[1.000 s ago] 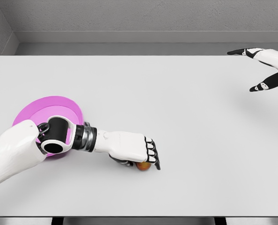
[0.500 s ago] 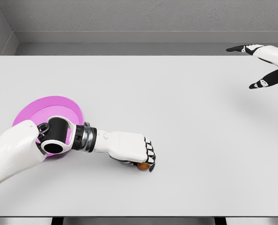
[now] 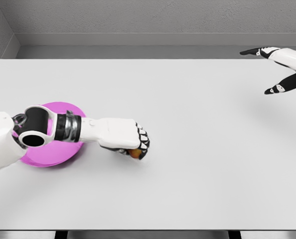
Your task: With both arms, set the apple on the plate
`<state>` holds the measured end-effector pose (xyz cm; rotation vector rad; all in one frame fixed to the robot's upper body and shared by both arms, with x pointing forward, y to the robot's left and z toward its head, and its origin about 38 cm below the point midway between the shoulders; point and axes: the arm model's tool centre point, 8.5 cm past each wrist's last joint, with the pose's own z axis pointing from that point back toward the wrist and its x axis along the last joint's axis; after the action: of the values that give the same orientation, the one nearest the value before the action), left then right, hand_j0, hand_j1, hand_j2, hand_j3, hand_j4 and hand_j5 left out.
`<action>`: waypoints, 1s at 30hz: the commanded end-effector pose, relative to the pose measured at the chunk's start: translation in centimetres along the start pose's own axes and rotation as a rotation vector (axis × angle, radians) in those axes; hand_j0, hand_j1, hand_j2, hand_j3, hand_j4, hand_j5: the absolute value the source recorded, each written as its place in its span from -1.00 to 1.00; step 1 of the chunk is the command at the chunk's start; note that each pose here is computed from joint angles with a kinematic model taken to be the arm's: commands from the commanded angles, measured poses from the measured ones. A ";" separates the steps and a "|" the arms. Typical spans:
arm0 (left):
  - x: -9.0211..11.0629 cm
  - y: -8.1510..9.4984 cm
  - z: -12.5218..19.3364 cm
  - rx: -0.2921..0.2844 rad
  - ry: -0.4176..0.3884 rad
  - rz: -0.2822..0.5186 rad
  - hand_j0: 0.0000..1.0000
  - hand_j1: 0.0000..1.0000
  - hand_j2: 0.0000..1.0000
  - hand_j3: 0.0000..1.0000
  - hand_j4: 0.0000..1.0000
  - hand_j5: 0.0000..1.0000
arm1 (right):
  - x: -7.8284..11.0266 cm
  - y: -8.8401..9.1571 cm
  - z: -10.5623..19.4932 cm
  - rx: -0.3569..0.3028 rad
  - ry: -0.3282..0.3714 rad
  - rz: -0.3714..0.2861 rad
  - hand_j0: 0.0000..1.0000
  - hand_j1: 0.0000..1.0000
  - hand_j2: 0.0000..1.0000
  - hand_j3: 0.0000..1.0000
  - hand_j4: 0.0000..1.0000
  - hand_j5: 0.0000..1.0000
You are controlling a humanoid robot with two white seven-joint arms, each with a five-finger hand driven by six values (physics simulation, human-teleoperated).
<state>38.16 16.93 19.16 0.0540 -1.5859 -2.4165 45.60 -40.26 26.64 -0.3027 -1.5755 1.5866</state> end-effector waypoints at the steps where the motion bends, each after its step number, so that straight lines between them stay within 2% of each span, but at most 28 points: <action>1: -2.4 1.2 6.4 0.039 0.127 0.041 -0.21 -0.21 -0.21 -0.21 -0.21 -0.21 | 0.0 -0.2 0.0 -0.007 -0.001 -0.004 1.00 1.00 1.00 1.00 1.00 1.00; 5: -4.1 1.3 13.6 0.019 0.282 0.062 -0.21 -0.21 -0.21 -0.21 -0.21 -0.21 | 0.2 -0.8 0.0 -0.015 -0.004 0.005 1.00 1.00 1.00 1.00 1.00 1.00; 6: -4.9 0.6 15.3 0.002 0.331 0.087 -0.21 -0.21 -0.21 -0.21 -0.21 -0.21 | 0.2 -0.9 0.0 -0.017 -0.004 0.007 1.00 1.00 1.00 1.00 1.00 1.00; 9: -6.7 -1.2 17.3 -0.021 0.408 0.146 -0.19 -0.19 -0.19 -0.19 -0.19 -0.19 | 0.3 -1.1 0.0 -0.020 -0.005 0.010 1.00 1.00 1.00 1.00 1.00 1.00; 12: -6.5 -2.5 17.2 -0.039 0.406 0.175 -0.12 -0.12 -0.12 -0.12 -0.12 -0.12 | 0.3 -1.2 0.0 -0.022 -0.006 0.012 1.00 1.00 1.00 1.00 1.00 1.00; 13: -6.5 -2.6 17.1 -0.041 0.405 0.178 -0.05 -0.05 -0.05 -0.05 -0.05 -0.05 | 0.4 -1.3 0.0 -0.022 -0.008 0.013 1.00 1.00 1.00 1.00 1.00 1.00; 14: -6.5 -2.7 17.1 -0.041 0.404 0.180 0.11 0.11 0.11 0.11 0.11 0.11 | 0.4 -1.3 0.0 -0.022 -0.009 0.016 1.00 1.00 1.00 1.00 1.00 1.00; 15: -6.4 -3.0 17.0 -0.043 0.401 0.187 0.31 0.31 0.31 0.31 0.31 0.31 | 0.4 -1.4 0.2 -0.021 -0.004 0.019 1.00 1.00 1.00 1.00 1.00 1.00; 17: -6.3 -3.2 16.8 -0.035 0.397 0.194 0.84 0.84 0.84 0.84 0.84 0.84 | 0.3 -1.4 0.4 -0.017 0.001 0.020 1.00 1.00 1.00 1.00 1.00 1.00; 18: -6.4 -3.2 16.9 -0.029 0.397 0.200 1.00 1.00 1.00 1.00 1.00 1.00 | 0.3 -1.4 0.4 -0.017 0.001 0.020 1.00 1.00 1.00 1.00 1.00 1.00; 20: -7.0 -3.6 17.8 -0.017 0.421 0.234 1.00 1.00 1.00 1.00 1.00 1.00 | 0.2 -1.3 0.4 -0.015 0.002 0.018 1.00 1.00 1.00 1.00 1.00 1.00; 21: -8.1 -3.7 19.3 0.019 0.469 0.272 1.00 1.00 1.00 1.00 1.00 1.00 | 0.4 -1.2 0.3 -0.014 -0.002 0.020 1.00 1.00 1.00 1.00 1.00 1.00; 22: -9.3 -3.4 21.3 0.101 0.515 0.331 1.00 1.00 1.00 1.00 1.00 1.00 | 0.7 -1.3 0.2 -0.012 -0.011 0.027 1.00 1.00 1.00 1.00 1.00 1.00; 24: -11.0 -2.7 24.2 0.188 0.602 0.358 1.00 1.00 1.00 1.00 1.00 1.00 | 0.5 -1.6 1.0 -0.007 0.007 0.036 1.00 1.00 1.00 1.00 1.00 1.00; 26: -13.0 -4.0 23.2 0.253 0.625 0.428 1.00 1.00 1.00 1.00 1.00 1.00 | 0.2 -1.7 1.7 -0.002 0.022 0.041 1.00 1.00 1.00 1.00 1.00 1.00; 27: -14.1 -4.6 23.1 0.268 0.650 0.464 1.00 1.00 1.00 1.00 1.00 1.00 | 0.2 -1.7 1.6 -0.003 0.020 0.040 1.00 1.00 1.00 1.00 1.00 1.00; 28: -14.5 -5.2 22.9 0.269 0.658 0.485 1.00 1.00 1.00 1.00 1.00 1.00 | 0.2 -1.7 1.6 -0.002 0.021 0.041 1.00 1.00 1.00 1.00 1.00 1.00; 30: -14.6 -5.3 22.4 0.272 0.651 0.489 1.00 1.00 1.00 1.00 1.00 1.00 | 0.2 -1.6 1.6 -0.001 0.020 0.040 1.00 1.00 1.00 1.00 1.00 1.00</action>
<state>47.04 42.01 23.11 0.4238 -1.3914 -1.6368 45.04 -41.33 28.33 -0.3514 -1.5618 1.6148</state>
